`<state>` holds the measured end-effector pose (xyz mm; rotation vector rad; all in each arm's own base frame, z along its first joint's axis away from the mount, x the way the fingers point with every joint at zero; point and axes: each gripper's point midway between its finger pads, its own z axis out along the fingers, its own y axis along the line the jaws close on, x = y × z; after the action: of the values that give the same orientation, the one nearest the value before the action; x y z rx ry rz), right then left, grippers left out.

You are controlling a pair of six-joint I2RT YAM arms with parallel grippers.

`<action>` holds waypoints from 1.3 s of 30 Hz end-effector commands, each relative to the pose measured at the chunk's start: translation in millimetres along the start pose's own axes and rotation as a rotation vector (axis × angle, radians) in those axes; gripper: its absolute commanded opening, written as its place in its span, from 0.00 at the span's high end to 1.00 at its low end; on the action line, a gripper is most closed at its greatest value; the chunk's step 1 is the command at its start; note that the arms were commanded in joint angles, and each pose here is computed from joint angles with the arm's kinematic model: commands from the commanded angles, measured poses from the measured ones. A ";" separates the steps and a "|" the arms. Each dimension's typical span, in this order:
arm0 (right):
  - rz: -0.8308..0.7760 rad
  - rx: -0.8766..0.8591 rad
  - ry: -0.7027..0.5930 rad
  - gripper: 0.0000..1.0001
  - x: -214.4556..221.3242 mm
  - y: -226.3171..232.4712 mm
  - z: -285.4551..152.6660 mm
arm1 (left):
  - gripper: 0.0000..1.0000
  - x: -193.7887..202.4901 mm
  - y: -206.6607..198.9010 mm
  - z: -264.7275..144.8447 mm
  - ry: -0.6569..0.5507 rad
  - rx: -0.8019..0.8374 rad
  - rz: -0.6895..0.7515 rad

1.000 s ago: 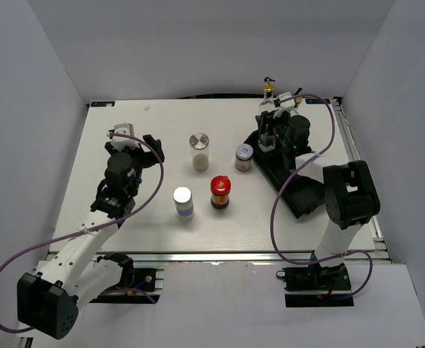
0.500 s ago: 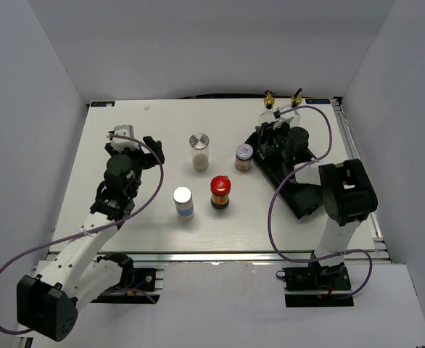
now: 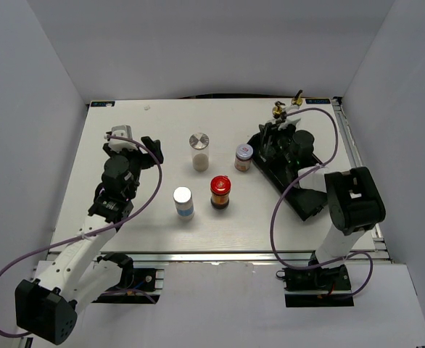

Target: Organize the condiment bottles

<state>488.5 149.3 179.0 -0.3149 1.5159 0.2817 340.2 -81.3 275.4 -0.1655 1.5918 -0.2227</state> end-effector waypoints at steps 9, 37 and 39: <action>-0.013 0.056 -0.230 0.24 -92.3 -10.8 -15.2 | 0.02 -8.3 -1.2 -7.8 -0.020 0.013 -0.011; 0.112 0.015 0.175 0.11 -184.7 12.2 -84.2 | 0.02 -5.8 5.2 -6.8 0.042 -0.052 -0.040; 0.089 -0.051 0.201 0.11 -186.2 32.5 -98.6 | 0.02 0.7 7.7 -6.6 0.072 -0.071 -0.049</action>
<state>412.7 129.8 366.4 -0.2255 1.6379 0.3139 334.7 -77.2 264.7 -0.2109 1.6602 -0.2148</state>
